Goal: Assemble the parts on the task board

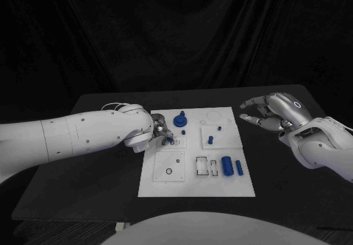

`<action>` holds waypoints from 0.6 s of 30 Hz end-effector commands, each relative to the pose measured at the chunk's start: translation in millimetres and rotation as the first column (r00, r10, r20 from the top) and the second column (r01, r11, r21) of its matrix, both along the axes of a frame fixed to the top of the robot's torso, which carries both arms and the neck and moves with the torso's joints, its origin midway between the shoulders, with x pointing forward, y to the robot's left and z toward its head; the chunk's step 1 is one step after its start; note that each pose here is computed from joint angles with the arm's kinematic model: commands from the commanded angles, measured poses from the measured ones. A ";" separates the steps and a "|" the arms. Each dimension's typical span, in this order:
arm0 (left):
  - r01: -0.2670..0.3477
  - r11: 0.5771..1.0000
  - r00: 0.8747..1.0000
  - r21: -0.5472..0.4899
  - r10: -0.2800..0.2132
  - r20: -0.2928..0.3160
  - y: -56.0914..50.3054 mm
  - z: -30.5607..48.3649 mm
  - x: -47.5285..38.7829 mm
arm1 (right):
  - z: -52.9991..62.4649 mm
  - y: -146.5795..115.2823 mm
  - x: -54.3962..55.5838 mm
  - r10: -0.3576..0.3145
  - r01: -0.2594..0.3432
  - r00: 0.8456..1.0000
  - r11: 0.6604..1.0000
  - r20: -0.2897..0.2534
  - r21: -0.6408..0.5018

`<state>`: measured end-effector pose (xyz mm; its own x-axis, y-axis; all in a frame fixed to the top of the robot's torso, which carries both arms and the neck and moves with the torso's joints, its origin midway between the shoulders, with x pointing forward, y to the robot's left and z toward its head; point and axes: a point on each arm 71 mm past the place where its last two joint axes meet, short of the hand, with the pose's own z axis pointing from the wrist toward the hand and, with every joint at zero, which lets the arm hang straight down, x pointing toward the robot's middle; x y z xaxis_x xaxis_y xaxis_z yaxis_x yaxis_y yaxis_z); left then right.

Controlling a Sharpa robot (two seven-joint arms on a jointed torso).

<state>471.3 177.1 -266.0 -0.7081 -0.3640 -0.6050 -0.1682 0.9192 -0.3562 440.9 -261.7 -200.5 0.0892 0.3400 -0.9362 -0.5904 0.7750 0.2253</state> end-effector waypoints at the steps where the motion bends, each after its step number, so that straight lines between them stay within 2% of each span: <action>1: 0.023 1.000 1.000 -0.004 -0.023 -0.015 -2.8 -3.4 -2.9 | -1.5 -1.3 0.2 -0.016 0.016 1.000 1.000 -0.009 0.001; 18: 0.033 0.999 0.999 0.009 -0.032 -0.041 -3.3 -6.8 -7.1 | -3.7 -1.6 -0.4 -0.021 0.021 1.000 1.000 -0.020 -0.001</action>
